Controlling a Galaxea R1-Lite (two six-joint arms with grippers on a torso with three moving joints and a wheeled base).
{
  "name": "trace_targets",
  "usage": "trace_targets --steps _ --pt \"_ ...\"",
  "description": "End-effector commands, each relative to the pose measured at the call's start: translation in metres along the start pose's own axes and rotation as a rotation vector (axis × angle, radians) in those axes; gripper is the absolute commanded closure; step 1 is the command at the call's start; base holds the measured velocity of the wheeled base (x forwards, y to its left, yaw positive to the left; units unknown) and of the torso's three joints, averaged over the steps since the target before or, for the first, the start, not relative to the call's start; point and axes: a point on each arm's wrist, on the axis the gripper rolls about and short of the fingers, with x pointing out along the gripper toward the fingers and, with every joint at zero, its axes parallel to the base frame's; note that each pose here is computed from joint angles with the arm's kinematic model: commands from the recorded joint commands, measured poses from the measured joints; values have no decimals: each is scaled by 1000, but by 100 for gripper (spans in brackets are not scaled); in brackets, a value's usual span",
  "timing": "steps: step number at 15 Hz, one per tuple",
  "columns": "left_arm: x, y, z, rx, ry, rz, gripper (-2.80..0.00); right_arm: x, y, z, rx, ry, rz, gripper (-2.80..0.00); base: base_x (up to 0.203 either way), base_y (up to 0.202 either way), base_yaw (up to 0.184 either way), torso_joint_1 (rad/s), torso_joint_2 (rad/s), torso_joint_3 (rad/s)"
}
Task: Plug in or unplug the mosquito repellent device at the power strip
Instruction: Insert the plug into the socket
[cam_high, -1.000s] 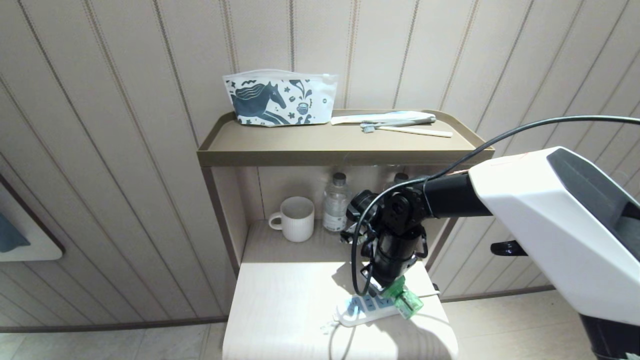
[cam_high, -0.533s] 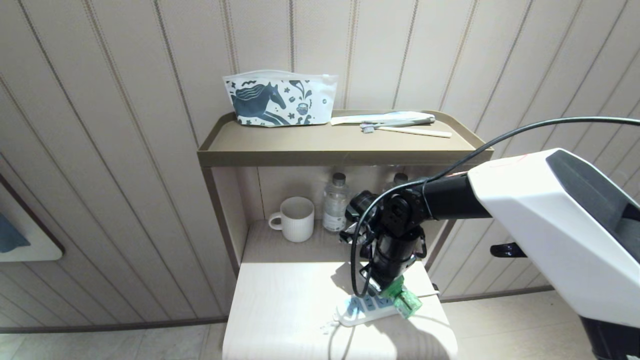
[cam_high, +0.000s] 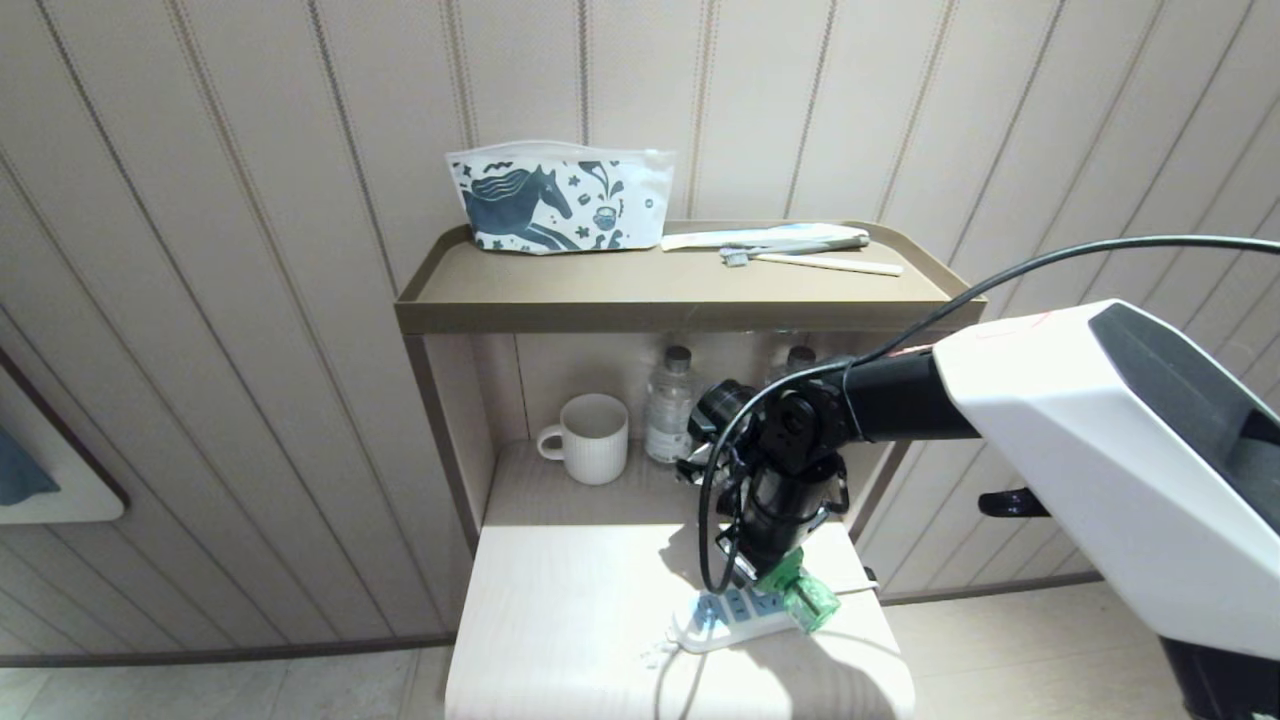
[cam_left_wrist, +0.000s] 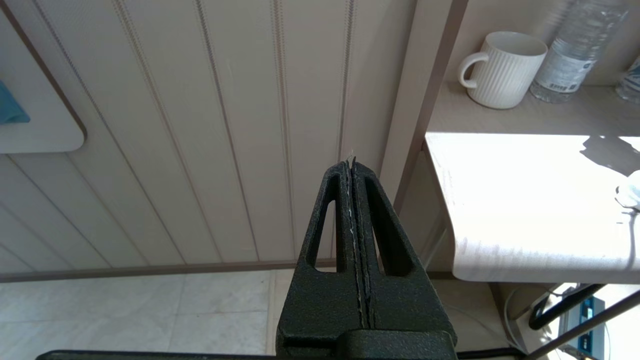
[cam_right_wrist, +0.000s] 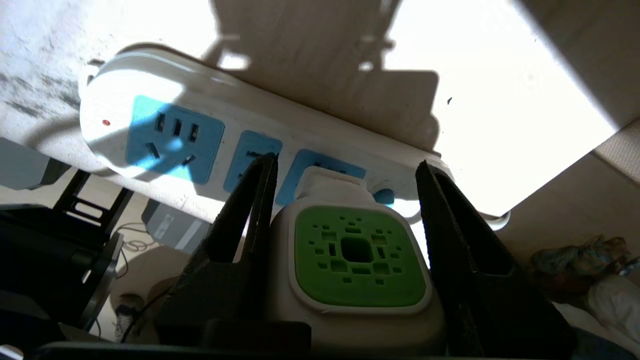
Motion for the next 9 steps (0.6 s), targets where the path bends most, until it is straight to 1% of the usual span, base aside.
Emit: trace_targets --steps 1,9 --pt "0 0 0 0 0 0 0 6 1 -4 -2 25 2 0 0 0 0 0 0 0" --pt "0 0 0 0 1 0 0 -17 -5 -14 10 0 0 0 0 0 0 0 0 0"
